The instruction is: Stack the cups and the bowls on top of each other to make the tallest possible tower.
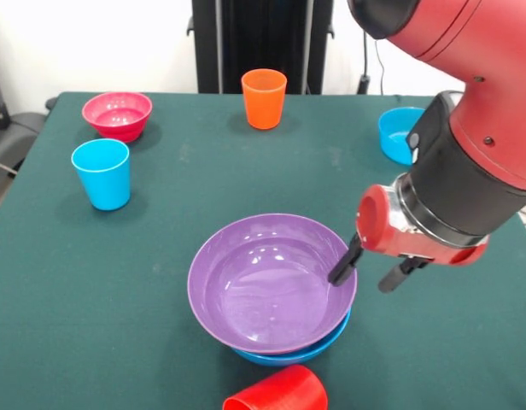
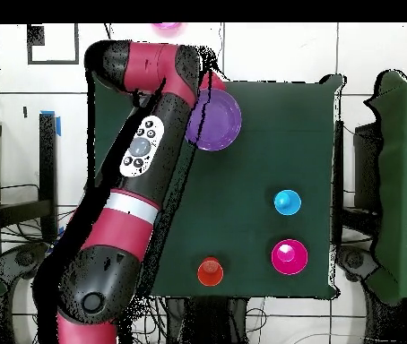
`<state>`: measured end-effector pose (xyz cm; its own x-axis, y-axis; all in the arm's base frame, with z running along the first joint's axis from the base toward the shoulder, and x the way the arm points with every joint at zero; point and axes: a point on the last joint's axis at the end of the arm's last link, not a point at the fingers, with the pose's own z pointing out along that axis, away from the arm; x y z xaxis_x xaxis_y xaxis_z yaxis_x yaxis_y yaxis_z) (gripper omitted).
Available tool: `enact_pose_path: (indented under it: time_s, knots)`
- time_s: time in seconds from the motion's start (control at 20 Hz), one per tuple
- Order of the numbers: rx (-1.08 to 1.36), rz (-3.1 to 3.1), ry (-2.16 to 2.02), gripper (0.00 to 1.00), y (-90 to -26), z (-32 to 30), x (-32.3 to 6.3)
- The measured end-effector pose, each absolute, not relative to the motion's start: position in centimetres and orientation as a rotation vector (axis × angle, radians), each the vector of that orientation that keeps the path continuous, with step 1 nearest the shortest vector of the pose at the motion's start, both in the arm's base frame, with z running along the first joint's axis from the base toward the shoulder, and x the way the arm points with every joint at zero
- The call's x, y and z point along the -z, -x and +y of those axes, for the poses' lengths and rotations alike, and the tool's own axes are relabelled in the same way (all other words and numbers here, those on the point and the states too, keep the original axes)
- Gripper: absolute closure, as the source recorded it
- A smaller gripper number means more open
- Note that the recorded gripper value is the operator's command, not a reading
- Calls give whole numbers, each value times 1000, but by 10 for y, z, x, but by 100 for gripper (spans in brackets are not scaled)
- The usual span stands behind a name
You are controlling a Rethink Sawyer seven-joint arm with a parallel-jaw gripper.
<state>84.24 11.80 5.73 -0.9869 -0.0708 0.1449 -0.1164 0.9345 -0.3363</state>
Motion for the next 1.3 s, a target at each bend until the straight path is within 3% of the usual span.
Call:
enact_pose_path:
  time_s: [1.3]
  knots:
    - [-519,-2899,185,0,-804,115,-21]
